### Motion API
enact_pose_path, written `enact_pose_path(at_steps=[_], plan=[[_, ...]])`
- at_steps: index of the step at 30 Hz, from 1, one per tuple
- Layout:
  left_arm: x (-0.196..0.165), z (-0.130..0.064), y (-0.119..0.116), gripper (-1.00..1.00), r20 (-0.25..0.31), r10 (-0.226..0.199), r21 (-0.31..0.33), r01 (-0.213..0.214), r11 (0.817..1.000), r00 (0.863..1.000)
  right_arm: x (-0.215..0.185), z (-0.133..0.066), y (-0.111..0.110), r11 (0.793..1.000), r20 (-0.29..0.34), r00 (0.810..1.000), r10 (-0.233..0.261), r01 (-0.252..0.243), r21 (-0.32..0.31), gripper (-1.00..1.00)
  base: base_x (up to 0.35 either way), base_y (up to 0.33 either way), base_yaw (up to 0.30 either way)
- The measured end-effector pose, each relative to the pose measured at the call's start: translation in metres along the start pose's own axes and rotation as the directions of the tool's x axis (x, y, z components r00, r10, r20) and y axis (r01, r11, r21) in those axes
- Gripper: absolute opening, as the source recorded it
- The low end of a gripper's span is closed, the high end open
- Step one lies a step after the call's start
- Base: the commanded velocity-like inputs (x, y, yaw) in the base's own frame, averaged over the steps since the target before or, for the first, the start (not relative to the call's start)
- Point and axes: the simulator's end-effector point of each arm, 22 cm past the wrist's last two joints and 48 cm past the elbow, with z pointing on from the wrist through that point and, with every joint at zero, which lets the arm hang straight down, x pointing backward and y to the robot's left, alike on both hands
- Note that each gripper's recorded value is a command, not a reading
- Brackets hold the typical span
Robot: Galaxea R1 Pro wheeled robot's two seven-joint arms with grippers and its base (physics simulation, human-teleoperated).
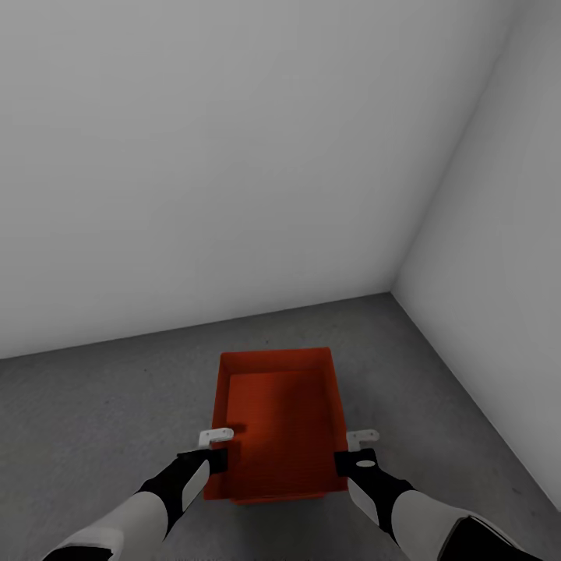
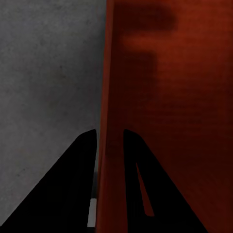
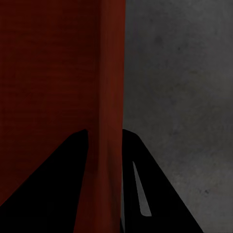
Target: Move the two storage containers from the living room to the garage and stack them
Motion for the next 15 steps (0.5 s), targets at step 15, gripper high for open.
enact_pose_path(at_steps=[15], plan=[[0.0001,0.0001,0.0000,-1.00,0.000,0.001,0.000,-0.001,1.000,1.000,0.0004,0.0001,-0.0001,1.000,0.000,1.000,0.000,0.000,-0.001,-1.00,0.000,0.000,0.000]])
